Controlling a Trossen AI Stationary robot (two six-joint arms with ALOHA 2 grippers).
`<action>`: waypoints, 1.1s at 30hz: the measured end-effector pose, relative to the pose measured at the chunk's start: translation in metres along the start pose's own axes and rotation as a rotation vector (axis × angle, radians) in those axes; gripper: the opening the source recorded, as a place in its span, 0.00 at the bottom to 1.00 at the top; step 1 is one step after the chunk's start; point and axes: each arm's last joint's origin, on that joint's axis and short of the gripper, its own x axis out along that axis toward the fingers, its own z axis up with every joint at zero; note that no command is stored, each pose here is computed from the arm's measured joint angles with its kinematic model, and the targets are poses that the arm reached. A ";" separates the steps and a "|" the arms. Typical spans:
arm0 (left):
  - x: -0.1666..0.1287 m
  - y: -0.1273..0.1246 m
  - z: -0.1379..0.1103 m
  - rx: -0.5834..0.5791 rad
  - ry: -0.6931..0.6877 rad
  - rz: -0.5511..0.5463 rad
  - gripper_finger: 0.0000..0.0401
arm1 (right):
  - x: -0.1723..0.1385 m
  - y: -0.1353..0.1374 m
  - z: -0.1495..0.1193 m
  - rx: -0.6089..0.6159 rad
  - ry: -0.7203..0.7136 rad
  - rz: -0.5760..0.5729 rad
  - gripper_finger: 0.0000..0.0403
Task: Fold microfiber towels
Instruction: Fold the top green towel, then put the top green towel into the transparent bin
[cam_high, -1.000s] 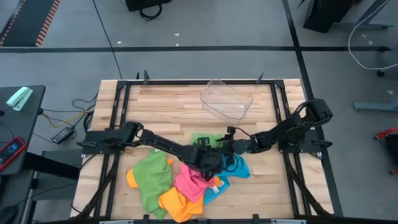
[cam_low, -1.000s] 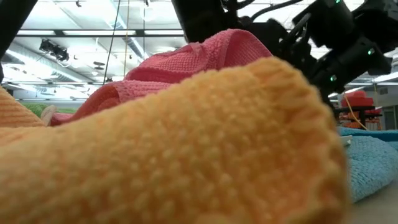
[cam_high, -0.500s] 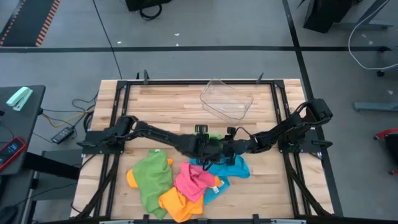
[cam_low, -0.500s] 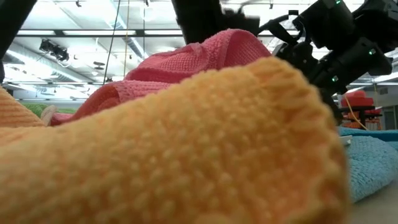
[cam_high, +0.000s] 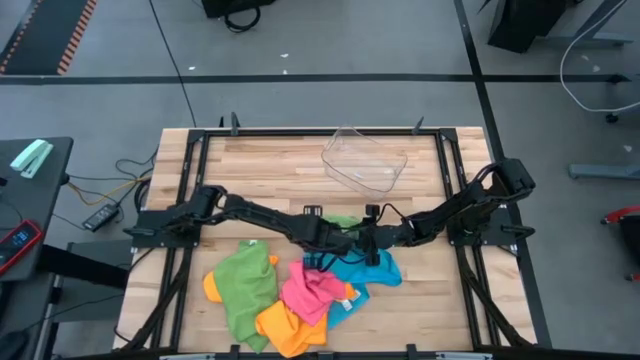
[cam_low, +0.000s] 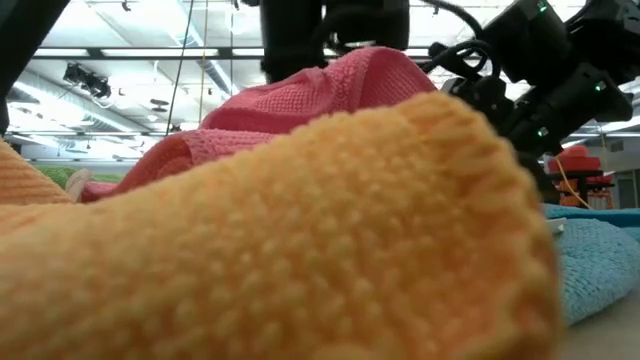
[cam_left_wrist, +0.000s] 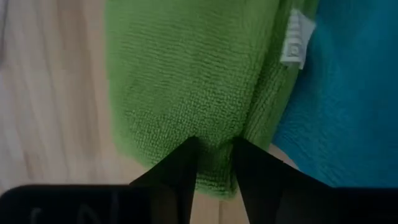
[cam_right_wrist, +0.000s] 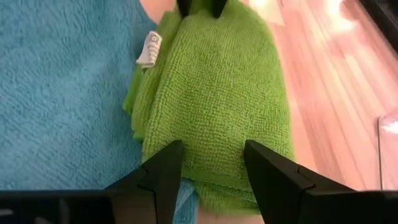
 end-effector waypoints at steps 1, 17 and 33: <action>0.006 -0.002 -0.003 0.013 0.011 0.002 0.28 | 0.000 0.000 0.000 -0.001 0.002 0.001 0.46; -0.042 0.001 -0.023 0.134 -0.043 -0.011 0.18 | 0.000 0.000 0.000 0.001 0.003 0.002 0.46; -0.031 0.085 -0.001 0.155 -0.259 -0.235 0.19 | -0.020 0.006 0.015 0.008 -0.088 0.040 0.46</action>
